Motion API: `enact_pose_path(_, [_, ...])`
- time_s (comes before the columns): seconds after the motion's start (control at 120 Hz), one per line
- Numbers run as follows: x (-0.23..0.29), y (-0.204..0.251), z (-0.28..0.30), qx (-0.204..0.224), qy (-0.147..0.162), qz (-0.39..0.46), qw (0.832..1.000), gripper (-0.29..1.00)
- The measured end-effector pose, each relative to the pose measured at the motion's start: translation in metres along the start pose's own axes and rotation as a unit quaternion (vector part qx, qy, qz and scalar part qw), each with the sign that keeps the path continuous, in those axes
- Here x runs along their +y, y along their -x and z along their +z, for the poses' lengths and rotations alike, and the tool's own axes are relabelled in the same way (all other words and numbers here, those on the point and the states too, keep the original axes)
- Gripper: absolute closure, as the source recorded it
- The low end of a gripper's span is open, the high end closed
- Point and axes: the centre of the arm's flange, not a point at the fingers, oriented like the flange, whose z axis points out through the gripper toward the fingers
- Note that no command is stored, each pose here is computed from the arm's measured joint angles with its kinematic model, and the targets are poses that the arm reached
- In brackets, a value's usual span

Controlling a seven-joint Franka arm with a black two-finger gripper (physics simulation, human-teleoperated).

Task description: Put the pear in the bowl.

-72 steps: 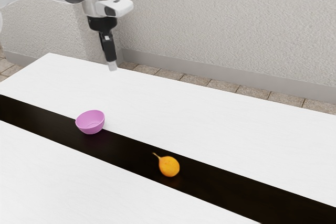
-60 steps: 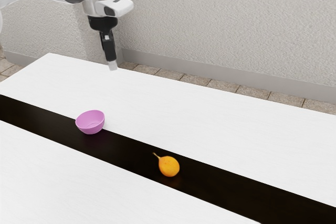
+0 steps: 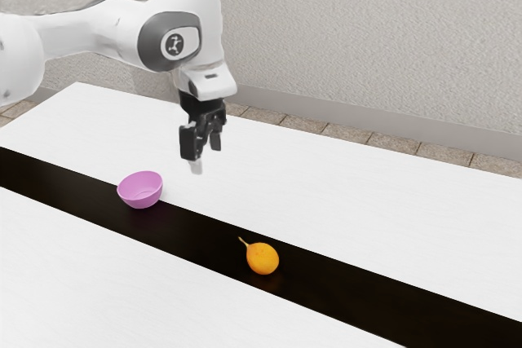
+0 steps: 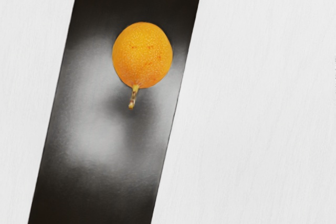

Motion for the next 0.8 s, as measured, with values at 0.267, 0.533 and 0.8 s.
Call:
enact_pose_path(0.267, [-0.032, -0.057, 0.109, 0.043, 0.020, 0.134, 0.990, 0.00])
enact_pose_path(0.533, [-0.022, -0.068, 0.180, 0.041, 0.010, 0.170, 0.985, 0.00])
enact_pose_path(0.8, [-0.030, -0.075, 0.224, 0.023, -0.003, 0.160, 0.987, 0.00])
